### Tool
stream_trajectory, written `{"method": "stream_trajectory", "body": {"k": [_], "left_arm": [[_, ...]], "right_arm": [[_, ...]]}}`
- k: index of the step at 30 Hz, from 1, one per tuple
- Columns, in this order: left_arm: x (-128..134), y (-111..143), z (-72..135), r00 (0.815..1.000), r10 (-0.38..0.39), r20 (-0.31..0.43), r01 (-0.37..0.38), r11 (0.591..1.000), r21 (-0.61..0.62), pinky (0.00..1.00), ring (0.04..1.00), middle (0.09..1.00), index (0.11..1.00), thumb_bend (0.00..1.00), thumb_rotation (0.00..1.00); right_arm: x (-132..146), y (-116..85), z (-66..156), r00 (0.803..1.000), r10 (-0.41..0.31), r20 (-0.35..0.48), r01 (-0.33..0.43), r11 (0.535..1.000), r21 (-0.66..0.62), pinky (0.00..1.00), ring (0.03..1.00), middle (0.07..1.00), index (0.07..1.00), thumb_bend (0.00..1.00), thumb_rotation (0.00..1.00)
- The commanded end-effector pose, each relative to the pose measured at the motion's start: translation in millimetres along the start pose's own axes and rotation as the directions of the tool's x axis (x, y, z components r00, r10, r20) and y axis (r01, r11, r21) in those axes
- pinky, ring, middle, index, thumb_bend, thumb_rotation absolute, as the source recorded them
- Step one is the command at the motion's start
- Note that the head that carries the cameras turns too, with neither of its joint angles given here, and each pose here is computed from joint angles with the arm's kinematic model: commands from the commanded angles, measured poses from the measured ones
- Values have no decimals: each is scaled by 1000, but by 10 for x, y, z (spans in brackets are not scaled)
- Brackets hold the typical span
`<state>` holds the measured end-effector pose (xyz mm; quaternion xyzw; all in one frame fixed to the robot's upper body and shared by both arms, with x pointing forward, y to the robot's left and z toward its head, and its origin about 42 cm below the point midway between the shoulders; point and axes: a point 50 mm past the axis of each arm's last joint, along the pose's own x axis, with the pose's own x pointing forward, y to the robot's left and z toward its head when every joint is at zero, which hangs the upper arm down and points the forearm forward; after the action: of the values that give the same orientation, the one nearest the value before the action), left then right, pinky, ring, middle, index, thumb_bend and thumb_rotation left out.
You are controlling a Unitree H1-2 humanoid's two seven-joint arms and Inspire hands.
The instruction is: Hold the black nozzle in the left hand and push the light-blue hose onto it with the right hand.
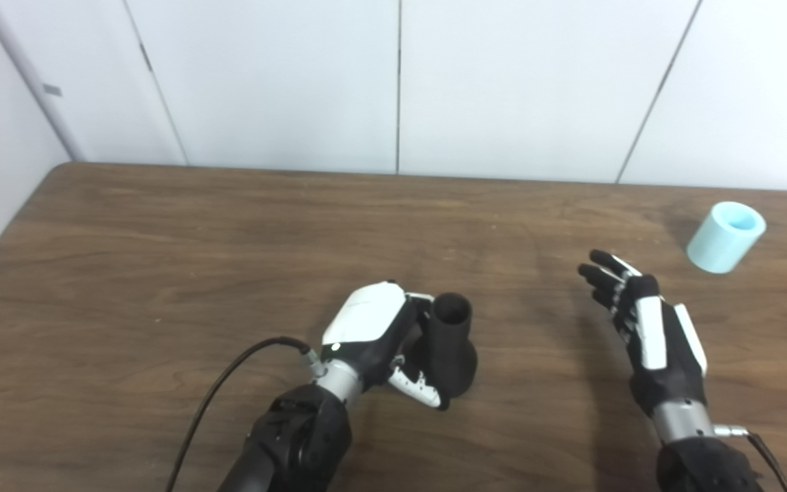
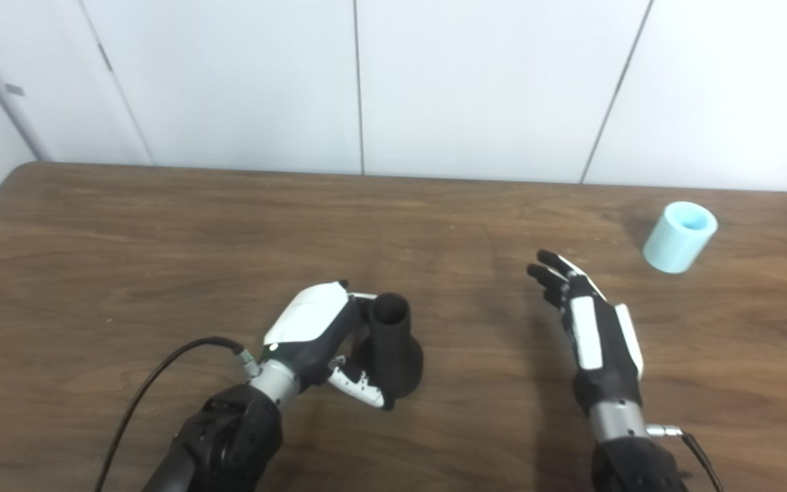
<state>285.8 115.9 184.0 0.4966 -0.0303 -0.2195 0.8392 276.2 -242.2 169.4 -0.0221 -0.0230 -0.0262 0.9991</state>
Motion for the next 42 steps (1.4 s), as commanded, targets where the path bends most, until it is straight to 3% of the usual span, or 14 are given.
{"method": "stream_trajectory", "body": {"k": [1,4,7,8,15,24,28,31,35,42], "left_arm": [[-12,-293,-37,985,-171,-8,171,985,-22,1000,790,543,440,515,0],[7,-312,-80,983,-185,-14,185,983,-6,1000,787,543,441,516,0],[29,-318,-115,980,-196,-18,196,981,0,1000,783,543,442,515,0],[34,-314,-125,980,-199,-18,199,980,1,1000,771,544,441,515,0],[29,-269,-172,976,-218,-19,218,976,16,1000,780,549,436,514,0],[-17,-269,-279,977,-213,-14,214,976,30,1000,746,548,435,514,0],[-44,-279,-336,978,-208,-9,208,977,54,1000,772,497,475,524,0],[-52,-275,-369,978,-209,-11,209,976,53,1000,782,493,478,525,0],[-56,-273,-389,978,-207,-10,208,977,52,1000,780,492,479,525,0],[-86,-238,-445,977,-211,-10,211,976,49,1000,800,492,479,525,0]], "right_arm": [[99,-53,266,995,6,95,-5,1000,-3,900,887,799,821,563,1000],[173,-130,386,993,5,116,-3,1000,-17,875,887,821,832,504,1000],[257,-205,467,992,-2,129,7,999,-33,826,865,820,829,477,844],[281,-223,509,991,-5,136,11,999,-40,829,868,824,826,509,762],[449,-344,868,981,-50,186,78,986,-147,751,838,830,819,597,482],[660,-473,1251,950,-90,298,206,899,-386,688,814,821,808,684,369],[860,-694,1442,947,-76,313,256,768,-587,750,848,833,804,774,345],[968,-811,1500,954,-59,293,255,674,-694,738,824,830,806,786,318],[1105,-1043,1611,967,-48,248,234,548,-803,804,889,856,820,797,285],[1367,-1297,1765,984,-74,162,178,418,-891,853,924,869,832,837,294]]}}
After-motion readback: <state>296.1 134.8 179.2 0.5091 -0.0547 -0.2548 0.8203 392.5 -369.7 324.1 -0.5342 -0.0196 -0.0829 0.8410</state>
